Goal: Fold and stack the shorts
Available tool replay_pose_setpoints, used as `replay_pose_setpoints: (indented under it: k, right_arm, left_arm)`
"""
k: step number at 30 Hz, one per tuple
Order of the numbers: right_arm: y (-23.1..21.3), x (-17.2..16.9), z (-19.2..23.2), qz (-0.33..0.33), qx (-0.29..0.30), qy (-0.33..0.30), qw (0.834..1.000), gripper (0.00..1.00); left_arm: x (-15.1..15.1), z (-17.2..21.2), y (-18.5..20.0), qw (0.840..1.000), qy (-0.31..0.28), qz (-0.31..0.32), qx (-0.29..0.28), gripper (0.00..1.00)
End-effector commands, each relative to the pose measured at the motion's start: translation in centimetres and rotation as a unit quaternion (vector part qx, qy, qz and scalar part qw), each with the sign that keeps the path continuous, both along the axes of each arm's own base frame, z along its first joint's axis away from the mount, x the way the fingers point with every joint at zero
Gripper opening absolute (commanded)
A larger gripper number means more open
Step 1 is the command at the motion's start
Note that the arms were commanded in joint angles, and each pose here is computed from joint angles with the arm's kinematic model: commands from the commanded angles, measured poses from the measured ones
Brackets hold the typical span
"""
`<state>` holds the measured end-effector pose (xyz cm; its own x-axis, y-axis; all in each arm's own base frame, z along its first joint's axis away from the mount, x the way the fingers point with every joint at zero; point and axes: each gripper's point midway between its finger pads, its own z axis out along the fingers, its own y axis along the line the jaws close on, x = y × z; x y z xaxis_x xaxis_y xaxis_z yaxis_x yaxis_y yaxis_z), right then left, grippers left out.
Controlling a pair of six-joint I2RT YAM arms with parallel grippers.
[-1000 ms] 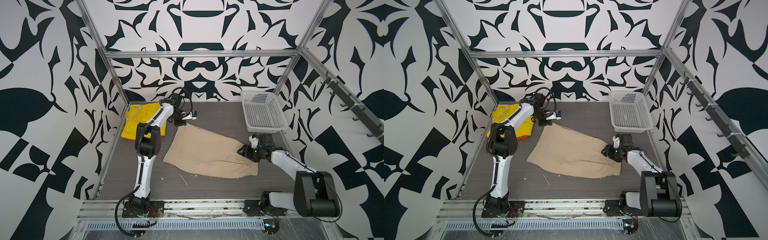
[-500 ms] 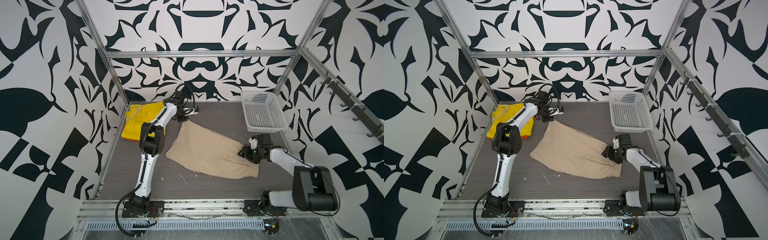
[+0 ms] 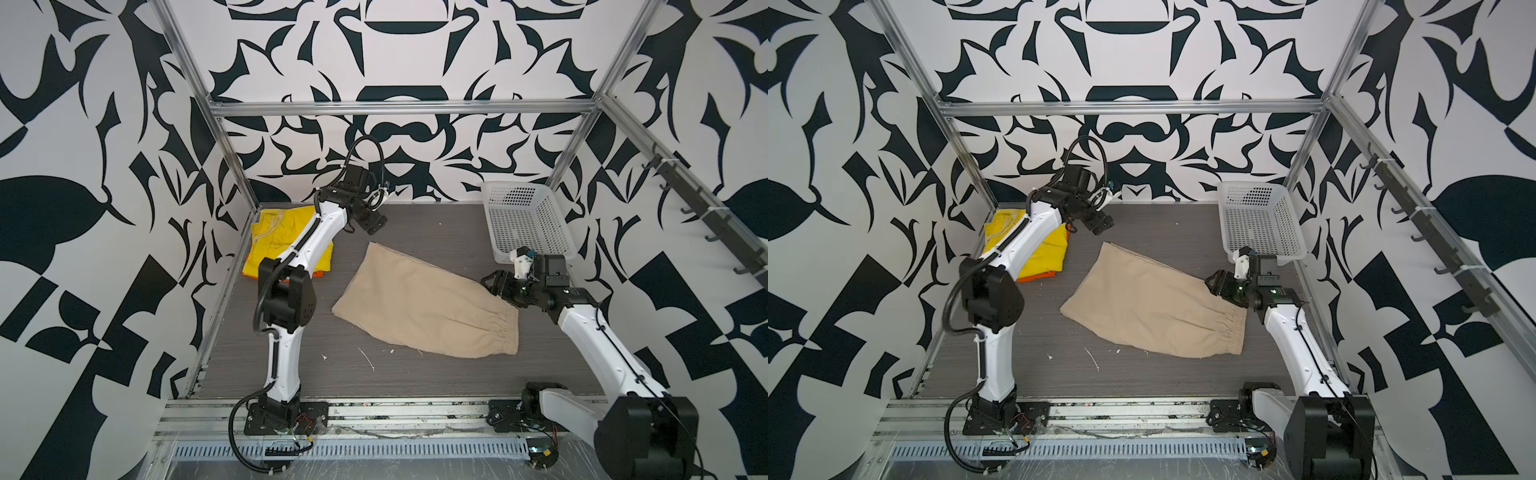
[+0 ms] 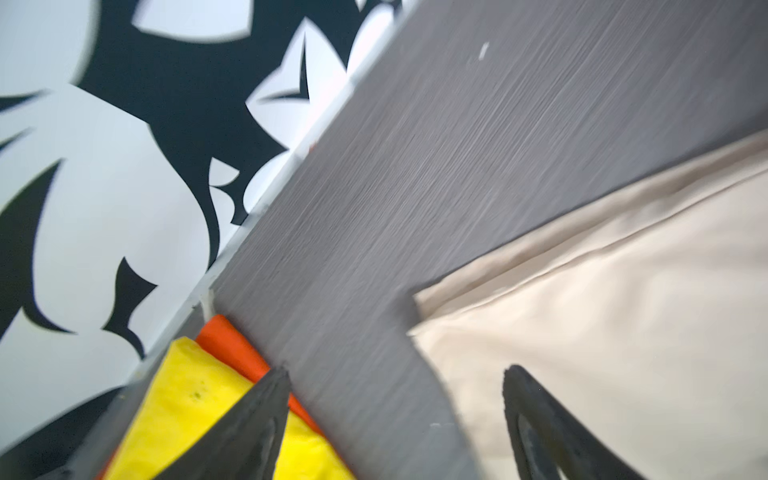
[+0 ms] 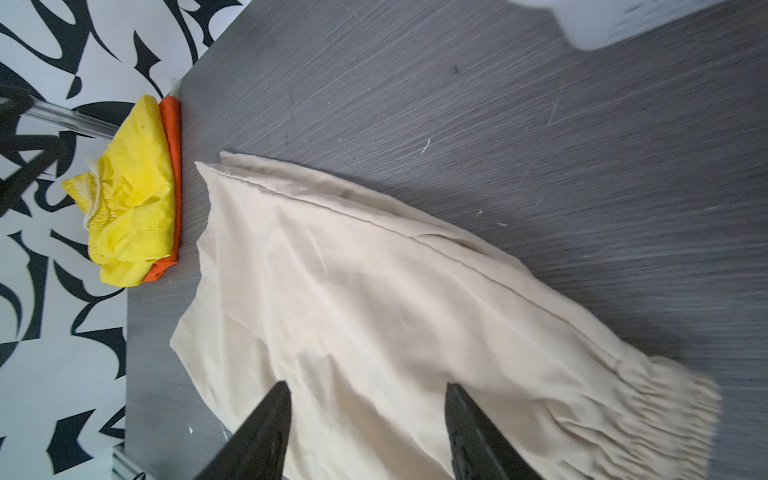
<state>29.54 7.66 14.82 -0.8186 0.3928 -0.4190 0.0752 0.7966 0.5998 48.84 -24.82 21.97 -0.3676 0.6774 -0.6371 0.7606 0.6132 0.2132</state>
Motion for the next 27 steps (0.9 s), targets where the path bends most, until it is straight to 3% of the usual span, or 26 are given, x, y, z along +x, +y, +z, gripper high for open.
replay_pose_setpoints:
  k: [1, 3, 6, 10, 21, 27]
  right_arm:
    - [2.0, -0.8, -1.4, 0.024, 0.041, 0.029, 0.998, 0.63]
    - [2.6, -0.9, -2.8, 0.032, 0.055, 0.040, 0.997, 0.63]
    - [2.6, -1.0, -5.0, 0.031, 0.055, 0.069, 0.996, 0.62]
    - [1.6, -1.1, -7.9, 0.011, 0.027, 0.102, 0.994, 0.63]
    - [-2.4, -3.4, -13.1, -0.059, -0.067, 0.189, 0.978, 0.63]
    - [0.2, -1.8, -12.1, -0.040, -0.027, 0.156, 0.987, 0.63]
  left_arm:
    - [-4.5, -3.9, -2.3, 0.983, 0.139, 0.078, -0.096, 0.84]
    - [-7.1, -6.1, -3.5, 0.958, 0.219, 0.099, -0.154, 0.84]
    - [-9.7, -9.5, -3.9, 0.926, 0.295, 0.129, -0.199, 0.82]
    - [-12.2, -14.3, -2.6, 0.898, 0.353, 0.185, -0.186, 0.82]
    - [-14.2, -22.7, 8.0, 0.866, 0.364, 0.338, -0.060, 0.84]
    - [-13.2, -20.3, 9.7, 0.874, 0.334, 0.348, -0.062, 0.84]
